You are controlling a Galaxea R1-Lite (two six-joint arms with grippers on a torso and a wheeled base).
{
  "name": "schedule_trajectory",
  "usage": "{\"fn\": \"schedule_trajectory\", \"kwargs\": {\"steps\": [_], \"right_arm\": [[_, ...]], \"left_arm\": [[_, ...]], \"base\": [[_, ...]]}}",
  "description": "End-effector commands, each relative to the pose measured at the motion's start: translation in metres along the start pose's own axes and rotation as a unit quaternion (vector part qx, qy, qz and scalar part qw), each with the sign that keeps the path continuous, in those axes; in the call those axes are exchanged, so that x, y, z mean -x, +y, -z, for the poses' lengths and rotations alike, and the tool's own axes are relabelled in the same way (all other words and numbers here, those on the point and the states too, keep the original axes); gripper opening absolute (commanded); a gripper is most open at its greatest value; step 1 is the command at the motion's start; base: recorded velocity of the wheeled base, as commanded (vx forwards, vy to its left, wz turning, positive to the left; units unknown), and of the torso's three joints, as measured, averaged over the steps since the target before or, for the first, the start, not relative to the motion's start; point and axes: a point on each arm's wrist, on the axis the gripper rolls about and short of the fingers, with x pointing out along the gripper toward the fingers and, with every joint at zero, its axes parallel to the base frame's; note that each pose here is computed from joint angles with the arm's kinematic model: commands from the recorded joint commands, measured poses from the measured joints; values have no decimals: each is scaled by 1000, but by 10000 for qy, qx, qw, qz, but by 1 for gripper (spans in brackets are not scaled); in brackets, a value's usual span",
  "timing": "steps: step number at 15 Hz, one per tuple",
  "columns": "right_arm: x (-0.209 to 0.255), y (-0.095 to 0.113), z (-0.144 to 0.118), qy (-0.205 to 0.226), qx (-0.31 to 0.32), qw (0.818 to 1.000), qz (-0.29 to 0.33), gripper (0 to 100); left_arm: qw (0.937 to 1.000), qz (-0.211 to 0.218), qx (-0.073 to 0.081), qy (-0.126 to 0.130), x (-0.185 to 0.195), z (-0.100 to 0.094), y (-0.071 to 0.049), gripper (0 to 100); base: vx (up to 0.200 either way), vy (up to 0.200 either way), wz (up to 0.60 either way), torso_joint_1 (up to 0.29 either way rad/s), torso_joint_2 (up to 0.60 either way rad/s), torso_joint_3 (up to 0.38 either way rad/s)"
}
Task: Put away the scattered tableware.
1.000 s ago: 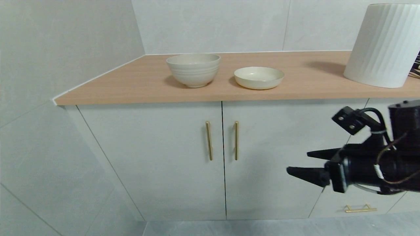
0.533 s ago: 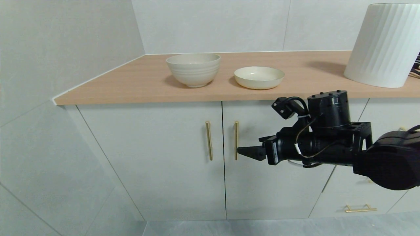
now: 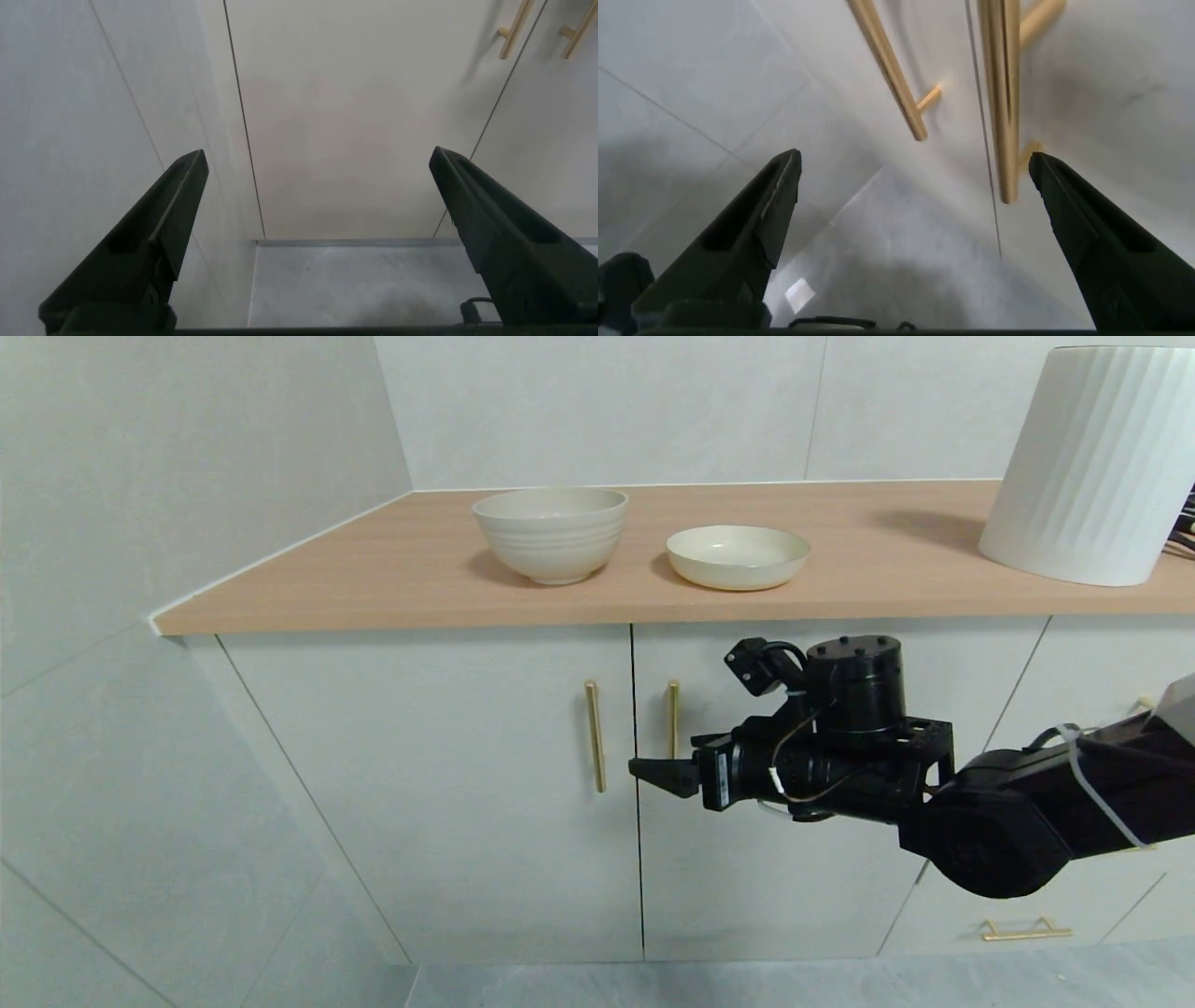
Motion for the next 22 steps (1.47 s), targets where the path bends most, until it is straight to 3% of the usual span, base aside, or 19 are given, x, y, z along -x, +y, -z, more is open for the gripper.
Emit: {"fn": "schedule_trajectory", "kwargs": {"steps": [1, 4, 12, 22], "right_arm": [[-11, -5, 8, 101, -83, 9999, 21, 100], [-18, -7, 7, -226, -284, 9993, -44, 100], [-26, -6, 2, -594, -551, 9966, -153, 100], [-26, 19, 10, -448, -563, 9964, -442, 100]], "left_arm": [[10000, -3, -2, 2, 0, 0, 0, 100], [10000, -3, -2, 2, 0, 0, 0, 100], [10000, -3, -2, 2, 0, 0, 0, 100], [10000, -3, -2, 2, 0, 0, 0, 100]], "base": [[0, 0, 0, 0, 0, 0], [0, 0, 0, 0, 0, 0], [0, 0, 0, 0, 0, 0], [0, 0, 0, 0, 0, 0]]}}
